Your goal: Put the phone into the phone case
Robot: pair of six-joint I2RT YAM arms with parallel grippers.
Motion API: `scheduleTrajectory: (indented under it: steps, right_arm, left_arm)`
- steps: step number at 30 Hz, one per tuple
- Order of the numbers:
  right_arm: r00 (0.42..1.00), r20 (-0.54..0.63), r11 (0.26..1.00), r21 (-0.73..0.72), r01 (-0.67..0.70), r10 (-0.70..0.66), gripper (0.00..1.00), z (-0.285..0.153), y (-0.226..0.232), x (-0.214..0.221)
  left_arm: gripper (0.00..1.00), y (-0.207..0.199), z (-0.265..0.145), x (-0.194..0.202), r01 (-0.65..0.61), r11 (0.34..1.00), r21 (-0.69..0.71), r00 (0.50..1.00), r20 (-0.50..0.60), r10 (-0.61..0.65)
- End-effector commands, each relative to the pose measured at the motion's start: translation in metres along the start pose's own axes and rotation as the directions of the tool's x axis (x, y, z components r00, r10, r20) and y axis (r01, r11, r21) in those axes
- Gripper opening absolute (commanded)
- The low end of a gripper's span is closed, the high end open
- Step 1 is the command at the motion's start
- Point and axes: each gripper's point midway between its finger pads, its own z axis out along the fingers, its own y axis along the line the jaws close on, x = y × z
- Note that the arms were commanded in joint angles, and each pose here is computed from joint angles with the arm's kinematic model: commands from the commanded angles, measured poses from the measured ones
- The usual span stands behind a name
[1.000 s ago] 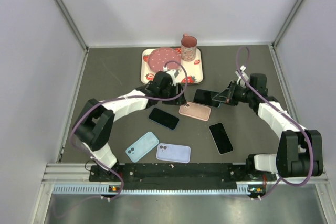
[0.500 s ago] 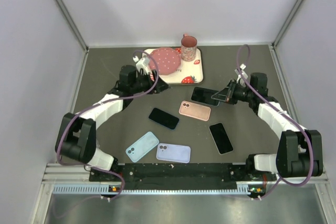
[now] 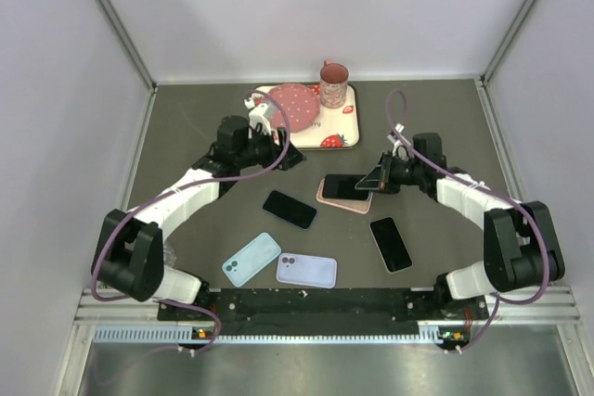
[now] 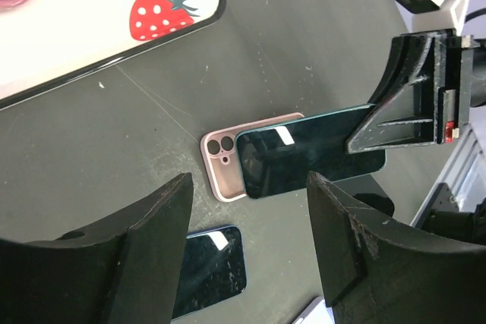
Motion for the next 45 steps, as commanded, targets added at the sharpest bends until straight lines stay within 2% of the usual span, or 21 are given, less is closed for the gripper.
scheduleTrajectory:
  steps: [1, 6, 14, 29, 39, 45]
  right_arm:
    - [0.998, 0.04, 0.997, -0.066, 0.045, -0.042, 0.0, 0.01, 0.02, -0.02]
    - [0.999, 0.011, 0.996, -0.078, -0.035, 0.036, 0.0, 0.02, 0.012, -0.016]
    - [0.997, -0.001, 0.995, -0.063, -0.075, 0.075, 0.0, 0.025, 0.002, -0.01]
    - [0.981, -0.002, 0.98, 0.029, -0.196, 0.196, 0.0, 0.029, -0.022, 0.005]
    - [0.948, -0.028, 0.948, 0.057, -0.314, 0.316, 0.0, 0.035, -0.045, 0.017]
    - [0.945, -0.04, 0.94, 0.124, -0.318, 0.325, 0.0, 0.038, -0.064, 0.025]
  left_arm:
    - [0.67, -0.017, 0.003, -0.015, -0.138, 0.989, -0.042, 0.99, 0.029, 0.14]
    - [0.67, -0.022, 0.01, -0.006, -0.196, 0.978, -0.075, 0.98, 0.001, 0.197]
    - [0.66, -0.028, 0.015, 0.0, -0.213, 0.974, -0.077, 0.977, -0.008, 0.213]
    - [0.66, -0.034, 0.026, 0.009, -0.263, 0.96, -0.098, 0.965, -0.032, 0.261]
    - [0.67, -0.032, 0.034, 0.016, -0.272, 0.956, -0.105, 0.962, -0.056, 0.268]
    - [0.66, -0.03, 0.037, 0.016, -0.277, 0.954, -0.116, 0.961, -0.057, 0.272]
